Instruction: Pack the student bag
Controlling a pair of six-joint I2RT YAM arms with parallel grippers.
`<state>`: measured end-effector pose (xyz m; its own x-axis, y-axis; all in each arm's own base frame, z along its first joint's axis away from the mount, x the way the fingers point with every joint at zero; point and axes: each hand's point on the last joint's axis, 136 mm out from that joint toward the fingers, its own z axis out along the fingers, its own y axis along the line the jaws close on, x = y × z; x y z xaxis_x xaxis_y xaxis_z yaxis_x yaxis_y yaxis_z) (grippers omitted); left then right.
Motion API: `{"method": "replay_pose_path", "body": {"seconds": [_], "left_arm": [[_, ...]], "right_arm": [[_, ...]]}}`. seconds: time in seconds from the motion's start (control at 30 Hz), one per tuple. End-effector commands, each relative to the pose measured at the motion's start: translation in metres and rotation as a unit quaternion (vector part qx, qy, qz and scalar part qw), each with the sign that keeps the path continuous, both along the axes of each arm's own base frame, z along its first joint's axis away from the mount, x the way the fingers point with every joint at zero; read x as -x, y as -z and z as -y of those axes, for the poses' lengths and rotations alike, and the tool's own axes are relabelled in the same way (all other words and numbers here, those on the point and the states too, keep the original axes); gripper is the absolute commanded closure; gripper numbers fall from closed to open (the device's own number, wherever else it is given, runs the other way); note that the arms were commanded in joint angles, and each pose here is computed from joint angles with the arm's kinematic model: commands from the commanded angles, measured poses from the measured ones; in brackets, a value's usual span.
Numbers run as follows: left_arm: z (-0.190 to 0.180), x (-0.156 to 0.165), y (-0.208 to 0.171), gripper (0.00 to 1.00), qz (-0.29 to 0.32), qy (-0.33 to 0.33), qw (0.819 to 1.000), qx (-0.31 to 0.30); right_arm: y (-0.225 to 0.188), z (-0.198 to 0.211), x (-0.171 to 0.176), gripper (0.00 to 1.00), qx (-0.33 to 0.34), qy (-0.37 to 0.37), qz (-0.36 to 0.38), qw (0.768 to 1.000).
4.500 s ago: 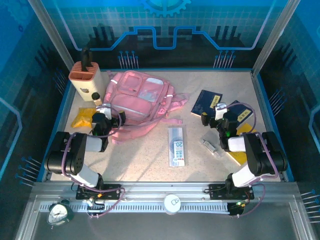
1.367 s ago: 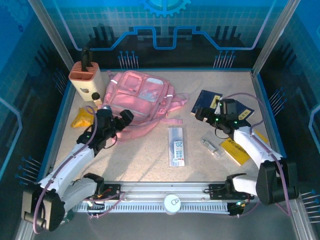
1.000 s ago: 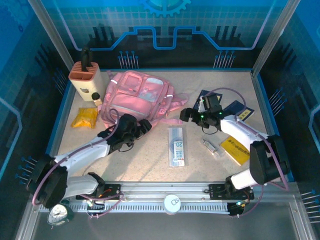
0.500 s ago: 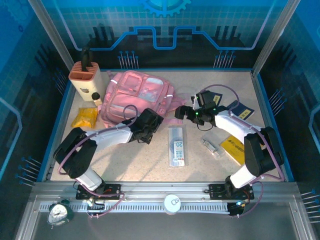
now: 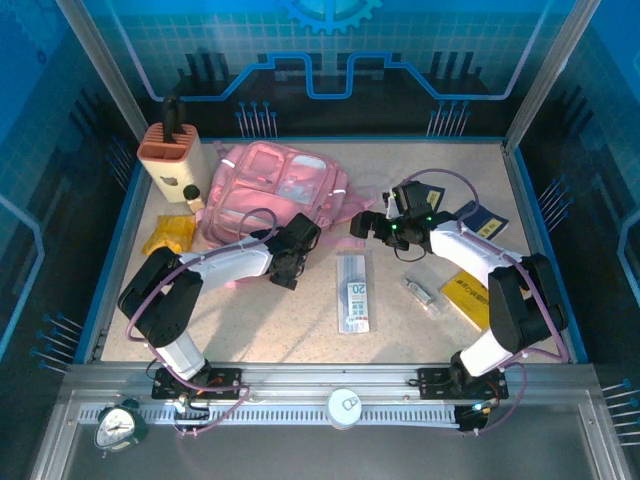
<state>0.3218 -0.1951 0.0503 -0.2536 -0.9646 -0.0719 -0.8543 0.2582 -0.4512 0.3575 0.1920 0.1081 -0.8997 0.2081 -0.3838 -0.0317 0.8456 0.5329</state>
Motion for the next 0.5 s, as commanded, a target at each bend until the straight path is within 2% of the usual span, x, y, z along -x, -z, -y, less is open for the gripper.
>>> {"method": "replay_pose_path", "body": {"seconds": [0.0, 0.13, 0.2, 0.4, 0.47], "left_arm": [[-0.035, 0.02, 0.004, 0.01, -0.032, -0.03, 0.998, -0.054], [-0.055, 0.031, 0.009, 0.01, -0.03, -0.01, 0.997, -0.067], [-0.066, 0.04, 0.015, 0.01, -0.049, -0.003, 0.997, -0.058], [-0.082, 0.049, 0.007, 0.01, -0.028, 0.037, 0.996, -0.076], [-0.081, 0.046, -0.001, 0.01, -0.015, 0.056, 0.995, -0.081]], "right_arm": [[-0.008, 0.003, -0.01, 0.0, 0.003, 0.003, 0.017, 1.0], [-0.004, -0.001, -0.009, 0.0, 0.004, -0.002, 0.004, 1.0], [-0.003, -0.008, -0.011, 0.0, 0.0, -0.004, -0.005, 1.0], [0.005, -0.051, -0.018, 0.01, -0.016, -0.032, -0.033, 0.999], [0.008, -0.06, -0.026, 0.06, -0.021, -0.028, -0.036, 0.999]]}}
